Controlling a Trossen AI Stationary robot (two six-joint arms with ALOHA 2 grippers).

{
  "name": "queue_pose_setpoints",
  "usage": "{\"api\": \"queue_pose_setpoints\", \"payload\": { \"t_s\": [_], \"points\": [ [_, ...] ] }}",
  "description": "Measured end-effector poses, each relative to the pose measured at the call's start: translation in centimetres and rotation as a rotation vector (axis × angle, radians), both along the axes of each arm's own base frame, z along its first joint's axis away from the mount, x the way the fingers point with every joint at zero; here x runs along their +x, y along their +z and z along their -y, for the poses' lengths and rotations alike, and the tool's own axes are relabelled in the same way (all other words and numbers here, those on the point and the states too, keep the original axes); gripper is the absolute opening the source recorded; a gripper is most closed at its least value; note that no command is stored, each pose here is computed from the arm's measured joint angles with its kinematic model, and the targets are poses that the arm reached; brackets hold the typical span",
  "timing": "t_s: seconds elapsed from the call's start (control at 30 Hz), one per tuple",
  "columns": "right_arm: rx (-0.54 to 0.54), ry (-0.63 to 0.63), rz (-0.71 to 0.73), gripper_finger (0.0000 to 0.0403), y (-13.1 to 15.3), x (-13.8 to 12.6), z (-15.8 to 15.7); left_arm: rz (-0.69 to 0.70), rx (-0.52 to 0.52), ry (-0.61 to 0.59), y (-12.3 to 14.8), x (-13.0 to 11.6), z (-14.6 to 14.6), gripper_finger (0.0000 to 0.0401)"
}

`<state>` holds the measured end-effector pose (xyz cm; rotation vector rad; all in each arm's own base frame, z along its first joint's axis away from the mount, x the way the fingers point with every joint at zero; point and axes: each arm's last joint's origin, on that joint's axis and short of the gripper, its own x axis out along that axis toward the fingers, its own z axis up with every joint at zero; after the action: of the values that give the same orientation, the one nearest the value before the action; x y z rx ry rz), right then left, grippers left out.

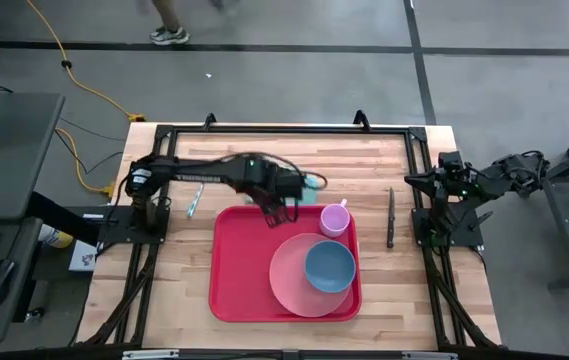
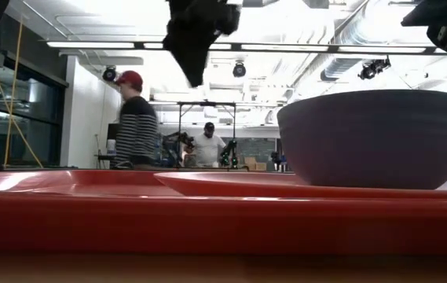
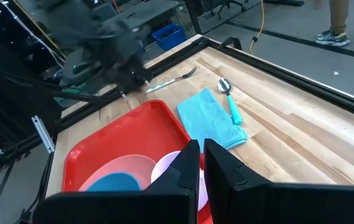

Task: Set up tray
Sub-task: Put the blue napkin on the red serving tray

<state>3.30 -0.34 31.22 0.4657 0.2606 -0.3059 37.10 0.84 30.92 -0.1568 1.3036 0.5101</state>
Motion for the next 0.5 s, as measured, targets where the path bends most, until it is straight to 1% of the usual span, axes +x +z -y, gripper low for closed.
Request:
{"api": "queue_pose_setpoints", "payload": {
  "t_s": [0.17, 0.2, 0.3, 0.4, 0.5],
  "points": [
    [0.001, 0.020, -0.007, 0.0000, 0.0, 0.0, -0.1, -0.109, -0.023, -0.010, 0.2, -1.3, -3.6, 0.0261],
    [0.001, 0.026, -0.008, 0.0000, 0.0, 0.0, -0.1, -0.135, -0.041, -0.024, 0.1, -1.6, -4.4, 0.0274],
    [0.008, 0.043, -0.012, 0.0000, -0.1, 0.0, -0.1, -0.151, -0.104, -0.025, -0.6, -2.1, -7.0, 0.0310],
    [0.009, 0.055, -0.022, 0.0000, -0.1, 0.0, -0.1, -0.150, -0.173, 0.008, -2.1, -2.6, -9.7, 0.0331],
    [0.011, 0.064, -0.026, 0.0000, -0.2, 0.0, -0.2, -0.129, -0.248, 0.069, -3.7, -3.4, -12.1, 0.0336]
  ]
}}
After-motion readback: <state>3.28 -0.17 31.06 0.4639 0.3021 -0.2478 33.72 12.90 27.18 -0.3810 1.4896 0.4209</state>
